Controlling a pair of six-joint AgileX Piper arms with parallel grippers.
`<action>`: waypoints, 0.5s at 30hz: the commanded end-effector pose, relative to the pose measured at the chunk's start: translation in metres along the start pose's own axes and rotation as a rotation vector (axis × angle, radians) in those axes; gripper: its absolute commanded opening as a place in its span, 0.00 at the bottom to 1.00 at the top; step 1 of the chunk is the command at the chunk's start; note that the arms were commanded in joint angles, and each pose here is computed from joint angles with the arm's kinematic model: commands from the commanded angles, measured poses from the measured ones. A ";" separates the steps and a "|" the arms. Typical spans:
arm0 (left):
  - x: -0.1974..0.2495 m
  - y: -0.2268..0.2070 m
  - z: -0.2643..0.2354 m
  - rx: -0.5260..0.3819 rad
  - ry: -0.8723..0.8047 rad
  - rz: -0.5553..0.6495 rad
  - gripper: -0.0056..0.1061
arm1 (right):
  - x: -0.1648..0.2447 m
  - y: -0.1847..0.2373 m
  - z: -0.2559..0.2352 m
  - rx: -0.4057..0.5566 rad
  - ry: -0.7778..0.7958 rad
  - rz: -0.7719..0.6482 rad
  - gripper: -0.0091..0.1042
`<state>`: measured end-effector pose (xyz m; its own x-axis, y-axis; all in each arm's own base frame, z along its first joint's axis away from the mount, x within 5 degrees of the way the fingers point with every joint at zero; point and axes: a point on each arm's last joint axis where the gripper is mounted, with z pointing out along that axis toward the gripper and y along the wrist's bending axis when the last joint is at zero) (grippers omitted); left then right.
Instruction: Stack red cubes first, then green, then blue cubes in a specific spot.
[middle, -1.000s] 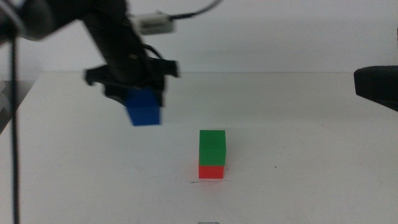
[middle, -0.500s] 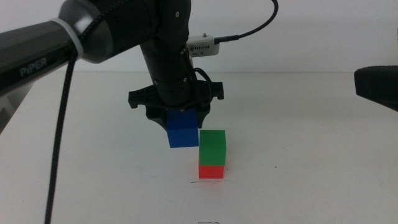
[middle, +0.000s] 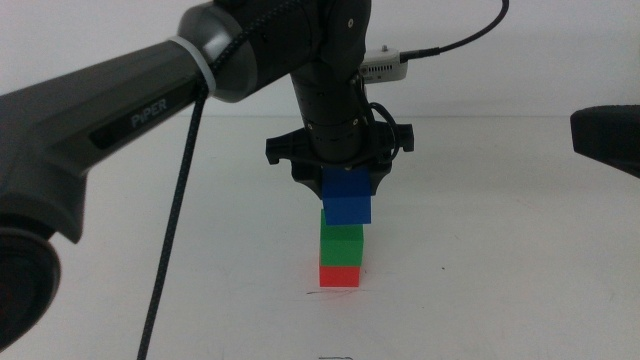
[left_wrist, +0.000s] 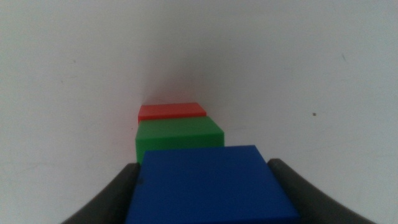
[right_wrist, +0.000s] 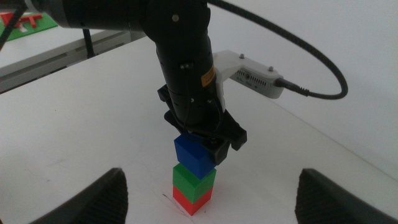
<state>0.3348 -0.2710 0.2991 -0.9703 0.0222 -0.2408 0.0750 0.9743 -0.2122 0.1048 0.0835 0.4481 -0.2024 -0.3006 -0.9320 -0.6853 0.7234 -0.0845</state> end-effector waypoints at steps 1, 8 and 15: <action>0.005 0.000 -0.031 0.008 -0.003 -0.001 0.04 | -0.012 -0.003 -0.007 0.030 -0.098 -0.009 0.84; 0.004 -0.001 -0.021 -0.004 0.012 -0.001 0.04 | -0.012 -0.003 -0.007 0.030 -0.098 -0.009 0.84; 0.003 0.000 -0.013 -0.025 0.023 -0.007 0.04 | -0.012 -0.003 -0.007 0.030 -0.098 -0.009 0.84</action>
<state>0.3408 -0.2752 0.2803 -0.9775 0.0257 -0.2093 0.0652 0.9807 -0.1845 0.1048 0.0835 0.4481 -0.2024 -0.3006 -0.9320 -0.6853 0.7234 -0.0845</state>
